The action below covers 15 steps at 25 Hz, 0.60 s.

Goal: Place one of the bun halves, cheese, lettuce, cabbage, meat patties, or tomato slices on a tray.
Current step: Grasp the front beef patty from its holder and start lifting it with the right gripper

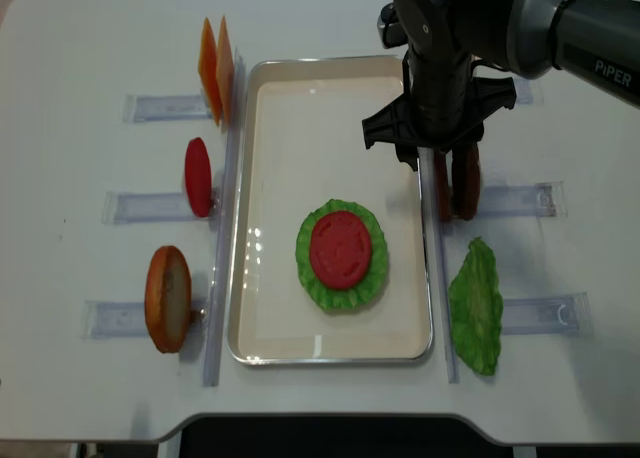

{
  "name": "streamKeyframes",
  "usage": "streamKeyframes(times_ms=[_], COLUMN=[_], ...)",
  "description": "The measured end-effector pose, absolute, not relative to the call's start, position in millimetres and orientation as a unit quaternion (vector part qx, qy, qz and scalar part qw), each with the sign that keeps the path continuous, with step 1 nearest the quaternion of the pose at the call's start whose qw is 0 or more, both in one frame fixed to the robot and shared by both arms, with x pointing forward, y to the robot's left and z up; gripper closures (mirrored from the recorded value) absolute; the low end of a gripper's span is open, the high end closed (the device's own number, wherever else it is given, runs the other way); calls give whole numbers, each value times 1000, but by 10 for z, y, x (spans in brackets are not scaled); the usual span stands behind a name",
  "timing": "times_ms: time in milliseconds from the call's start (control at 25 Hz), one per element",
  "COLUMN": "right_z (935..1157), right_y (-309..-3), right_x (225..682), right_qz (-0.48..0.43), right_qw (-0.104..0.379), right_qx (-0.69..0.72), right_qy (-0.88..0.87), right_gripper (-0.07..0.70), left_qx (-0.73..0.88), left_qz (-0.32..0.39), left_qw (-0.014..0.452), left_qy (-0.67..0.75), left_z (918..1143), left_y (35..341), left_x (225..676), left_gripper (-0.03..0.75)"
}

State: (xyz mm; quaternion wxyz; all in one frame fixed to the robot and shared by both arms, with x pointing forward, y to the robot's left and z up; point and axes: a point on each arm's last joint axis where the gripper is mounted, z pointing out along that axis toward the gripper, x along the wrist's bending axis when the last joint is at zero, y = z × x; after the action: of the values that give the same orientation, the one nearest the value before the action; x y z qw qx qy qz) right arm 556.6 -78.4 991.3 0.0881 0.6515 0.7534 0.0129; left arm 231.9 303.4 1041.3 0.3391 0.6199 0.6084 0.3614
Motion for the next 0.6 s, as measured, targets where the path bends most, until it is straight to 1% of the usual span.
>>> streamKeyframes(times_ms=[240, 320, 520, 600], right_z=[9913, 9913, 9916, 9917], right_y=[-817, -821, -845, -847], right_x=[5576, 5573, 5575, 5573], right_qz=[6, 3, -6, -8], right_qw=[91, 92, 101, 101], right_qx=[653, 653, 650, 650], right_qy=[752, 752, 753, 753], right_gripper=[399, 425, 456, 507], left_qx=[620, 620, 620, 620], left_qz=[361, 361, 361, 361], left_qw=[339, 339, 339, 339], left_qy=[608, 608, 608, 608], left_z=[10413, 10413, 10413, 10413], left_y=[3034, 3034, 3034, 3034], left_x=[2319, 2319, 2319, 2319], left_gripper=[722, 722, 722, 722])
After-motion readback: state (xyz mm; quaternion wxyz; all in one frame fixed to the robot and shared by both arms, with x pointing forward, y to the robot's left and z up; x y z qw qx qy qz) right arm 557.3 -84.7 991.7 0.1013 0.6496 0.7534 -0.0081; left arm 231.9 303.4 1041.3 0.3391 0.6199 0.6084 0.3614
